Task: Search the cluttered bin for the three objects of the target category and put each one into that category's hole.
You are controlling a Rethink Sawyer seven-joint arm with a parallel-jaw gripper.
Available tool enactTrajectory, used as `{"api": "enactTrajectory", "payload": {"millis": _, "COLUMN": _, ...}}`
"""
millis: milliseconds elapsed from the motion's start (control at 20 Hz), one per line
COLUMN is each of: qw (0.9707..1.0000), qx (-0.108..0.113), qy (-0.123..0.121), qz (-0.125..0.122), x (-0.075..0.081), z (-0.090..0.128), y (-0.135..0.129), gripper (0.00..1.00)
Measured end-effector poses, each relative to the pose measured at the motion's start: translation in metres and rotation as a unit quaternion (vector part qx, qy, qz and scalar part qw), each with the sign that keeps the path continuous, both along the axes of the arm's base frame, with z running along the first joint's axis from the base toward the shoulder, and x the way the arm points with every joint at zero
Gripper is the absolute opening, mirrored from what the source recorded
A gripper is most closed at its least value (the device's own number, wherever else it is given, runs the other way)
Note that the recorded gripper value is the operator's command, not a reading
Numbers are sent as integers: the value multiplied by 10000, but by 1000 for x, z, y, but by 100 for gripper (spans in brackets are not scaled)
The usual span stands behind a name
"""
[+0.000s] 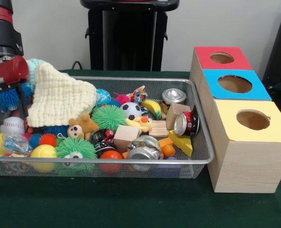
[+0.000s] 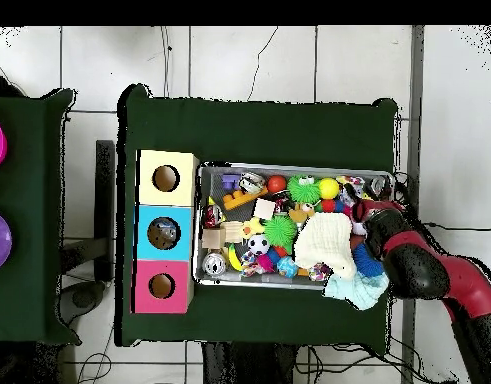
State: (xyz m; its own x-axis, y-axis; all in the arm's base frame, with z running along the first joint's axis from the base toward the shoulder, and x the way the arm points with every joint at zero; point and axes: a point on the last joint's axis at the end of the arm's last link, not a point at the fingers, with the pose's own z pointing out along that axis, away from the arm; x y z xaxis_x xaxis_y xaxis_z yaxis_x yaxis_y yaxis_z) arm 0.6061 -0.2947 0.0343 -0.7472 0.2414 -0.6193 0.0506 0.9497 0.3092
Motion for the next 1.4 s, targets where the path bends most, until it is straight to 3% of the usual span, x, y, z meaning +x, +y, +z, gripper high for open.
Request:
{"api": "enactTrajectory", "payload": {"millis": 400, "qw": 9998, "qx": -120, "qy": -53, "qz": 139, "x": 8, "z": -2, "y": 11, "gripper": 100}}
{"api": "enactTrajectory", "payload": {"millis": 750, "qw": 9993, "qx": -235, "qy": -247, "qz": 138, "x": 12, "z": -2, "y": 12, "gripper": 100}}
{"api": "enactTrajectory", "payload": {"millis": 1400, "qw": 9992, "qx": -105, "qy": -309, "qz": -225, "x": -1, "z": -6, "y": -23, "gripper": 100}}
